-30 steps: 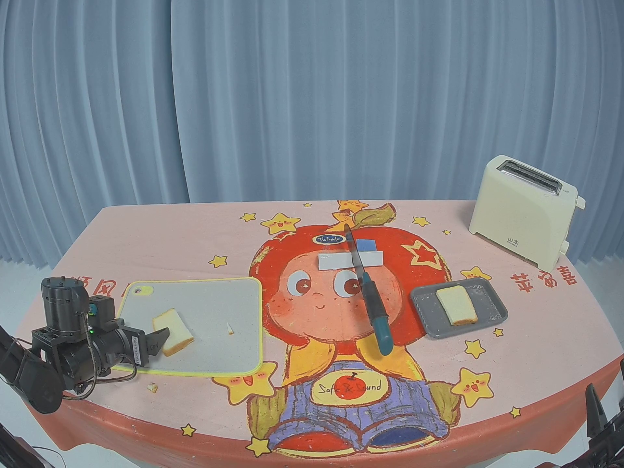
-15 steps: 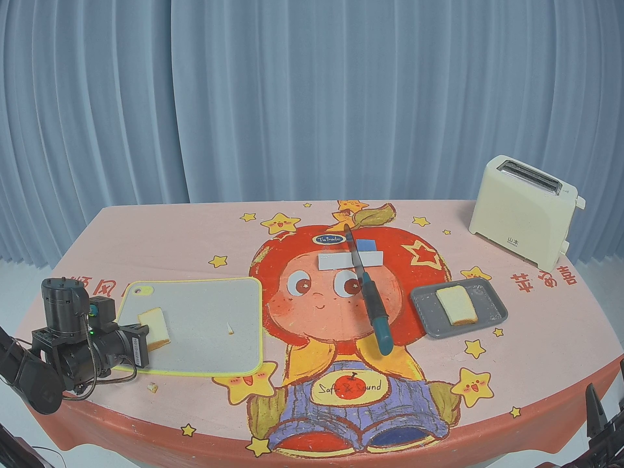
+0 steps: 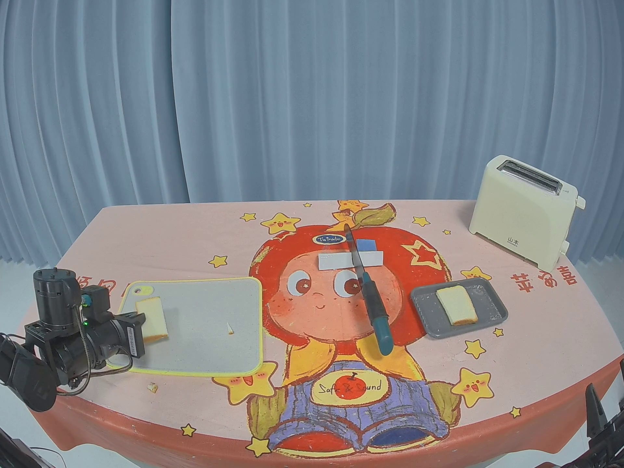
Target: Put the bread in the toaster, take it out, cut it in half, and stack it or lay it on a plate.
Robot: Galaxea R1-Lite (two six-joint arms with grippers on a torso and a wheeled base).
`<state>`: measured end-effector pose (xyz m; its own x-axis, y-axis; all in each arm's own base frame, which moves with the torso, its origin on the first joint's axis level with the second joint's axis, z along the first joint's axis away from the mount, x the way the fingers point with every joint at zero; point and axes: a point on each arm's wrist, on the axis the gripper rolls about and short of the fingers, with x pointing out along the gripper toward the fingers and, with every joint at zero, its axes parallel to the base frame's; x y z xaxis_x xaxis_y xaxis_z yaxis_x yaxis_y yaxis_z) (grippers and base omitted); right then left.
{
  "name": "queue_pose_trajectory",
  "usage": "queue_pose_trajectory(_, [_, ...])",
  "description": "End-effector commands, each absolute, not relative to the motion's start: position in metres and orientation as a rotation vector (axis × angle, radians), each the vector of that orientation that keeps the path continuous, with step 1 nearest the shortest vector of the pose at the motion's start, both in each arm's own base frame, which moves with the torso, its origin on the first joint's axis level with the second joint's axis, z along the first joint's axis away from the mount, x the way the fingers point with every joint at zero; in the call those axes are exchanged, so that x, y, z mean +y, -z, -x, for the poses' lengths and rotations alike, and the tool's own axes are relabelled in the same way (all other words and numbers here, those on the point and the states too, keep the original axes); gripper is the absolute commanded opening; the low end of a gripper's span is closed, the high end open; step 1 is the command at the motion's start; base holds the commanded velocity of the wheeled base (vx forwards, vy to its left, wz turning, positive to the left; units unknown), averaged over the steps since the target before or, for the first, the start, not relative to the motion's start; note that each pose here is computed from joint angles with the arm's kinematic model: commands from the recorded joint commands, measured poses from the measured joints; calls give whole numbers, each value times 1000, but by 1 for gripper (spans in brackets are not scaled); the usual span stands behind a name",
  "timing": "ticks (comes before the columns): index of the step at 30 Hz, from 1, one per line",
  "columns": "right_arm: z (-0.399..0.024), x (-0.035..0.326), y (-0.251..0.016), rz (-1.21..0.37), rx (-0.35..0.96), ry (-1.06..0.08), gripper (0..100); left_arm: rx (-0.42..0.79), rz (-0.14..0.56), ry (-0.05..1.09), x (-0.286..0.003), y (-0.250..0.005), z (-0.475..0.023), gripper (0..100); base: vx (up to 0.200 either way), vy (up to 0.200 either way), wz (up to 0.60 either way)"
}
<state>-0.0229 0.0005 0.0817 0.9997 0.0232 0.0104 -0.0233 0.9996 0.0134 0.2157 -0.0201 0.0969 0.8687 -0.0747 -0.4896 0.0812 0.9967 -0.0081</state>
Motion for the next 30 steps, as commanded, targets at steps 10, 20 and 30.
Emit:
queue_pose_trajectory(10, [22,1,-77,-14,-1,-25,100,286,-4,102,-22,-145,-200,0,0,0,0])
queue_pose_trajectory(20, [22,1,-77,-15,-3,-23,100,209,-3,123,-24,-164,-188,0,0,0,0])
queue_pose_trajectory(30, [22,1,-76,-15,3,-23,100,171,-5,174,-32,-175,-179,0,0,0,0])
